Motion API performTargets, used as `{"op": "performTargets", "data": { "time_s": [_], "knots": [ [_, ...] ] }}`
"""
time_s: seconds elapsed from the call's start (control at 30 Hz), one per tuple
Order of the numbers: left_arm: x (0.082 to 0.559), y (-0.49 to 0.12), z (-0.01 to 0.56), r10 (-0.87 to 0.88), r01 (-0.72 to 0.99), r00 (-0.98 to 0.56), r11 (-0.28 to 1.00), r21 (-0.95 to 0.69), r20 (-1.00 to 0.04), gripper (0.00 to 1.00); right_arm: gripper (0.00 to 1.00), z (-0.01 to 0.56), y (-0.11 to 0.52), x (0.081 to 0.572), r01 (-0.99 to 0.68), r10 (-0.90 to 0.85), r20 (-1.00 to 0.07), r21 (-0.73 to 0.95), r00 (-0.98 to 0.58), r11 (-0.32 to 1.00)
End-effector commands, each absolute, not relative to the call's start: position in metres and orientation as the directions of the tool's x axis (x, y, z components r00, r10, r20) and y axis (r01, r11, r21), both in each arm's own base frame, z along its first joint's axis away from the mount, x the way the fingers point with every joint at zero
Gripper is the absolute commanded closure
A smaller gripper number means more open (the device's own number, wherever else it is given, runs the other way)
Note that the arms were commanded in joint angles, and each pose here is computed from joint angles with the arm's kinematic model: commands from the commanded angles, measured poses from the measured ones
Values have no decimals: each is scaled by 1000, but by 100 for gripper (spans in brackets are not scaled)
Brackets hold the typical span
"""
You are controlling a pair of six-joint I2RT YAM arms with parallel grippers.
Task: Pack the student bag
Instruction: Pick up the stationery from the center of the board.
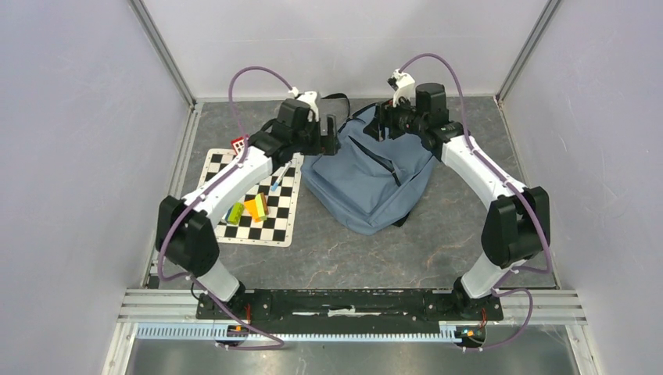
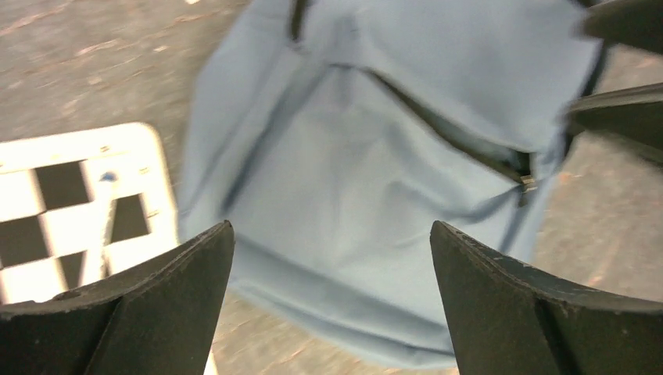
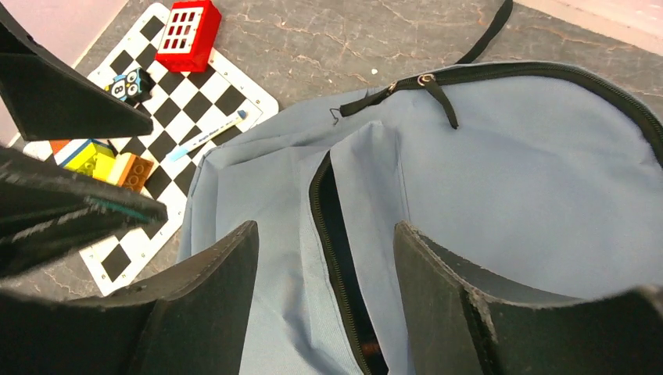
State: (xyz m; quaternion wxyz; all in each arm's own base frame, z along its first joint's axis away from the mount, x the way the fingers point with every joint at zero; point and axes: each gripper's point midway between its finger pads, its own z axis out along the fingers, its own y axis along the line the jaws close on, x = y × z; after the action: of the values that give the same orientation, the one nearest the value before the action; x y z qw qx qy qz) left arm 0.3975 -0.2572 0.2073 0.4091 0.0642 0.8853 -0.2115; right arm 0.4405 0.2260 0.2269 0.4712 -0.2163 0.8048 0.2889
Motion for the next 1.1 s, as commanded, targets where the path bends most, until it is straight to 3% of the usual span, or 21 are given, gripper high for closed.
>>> {"op": "performTargets", "data": {
  "time_s": [0.0,0.13,0.23,0.43,0.57,1.07],
  "knots": [
    [390,-179,166,95,223,-695,971,-89,-713,0,31,250,217,442,-613,-49,-915,229,-401,756],
    [376,-111,126,101,100,-811,994,34,-575,0,31,249,212,442,-602,-46,-914,227,-403,766],
    [369,-89,106,144,113,-849,989,92,-508,3,31,244,212,442,-598,-41,-907,241,-418,765],
    [364,-77,70,175,133,-900,983,130,-400,31,33,244,212,440,-597,-36,-905,250,-424,762],
    [368,-76,55,161,115,-915,983,144,-370,48,34,245,210,439,-593,-35,-905,249,-425,765],
    [384,-75,30,137,89,-937,983,160,-320,65,34,238,206,437,-585,-45,-895,250,-443,772]
  ]
}}
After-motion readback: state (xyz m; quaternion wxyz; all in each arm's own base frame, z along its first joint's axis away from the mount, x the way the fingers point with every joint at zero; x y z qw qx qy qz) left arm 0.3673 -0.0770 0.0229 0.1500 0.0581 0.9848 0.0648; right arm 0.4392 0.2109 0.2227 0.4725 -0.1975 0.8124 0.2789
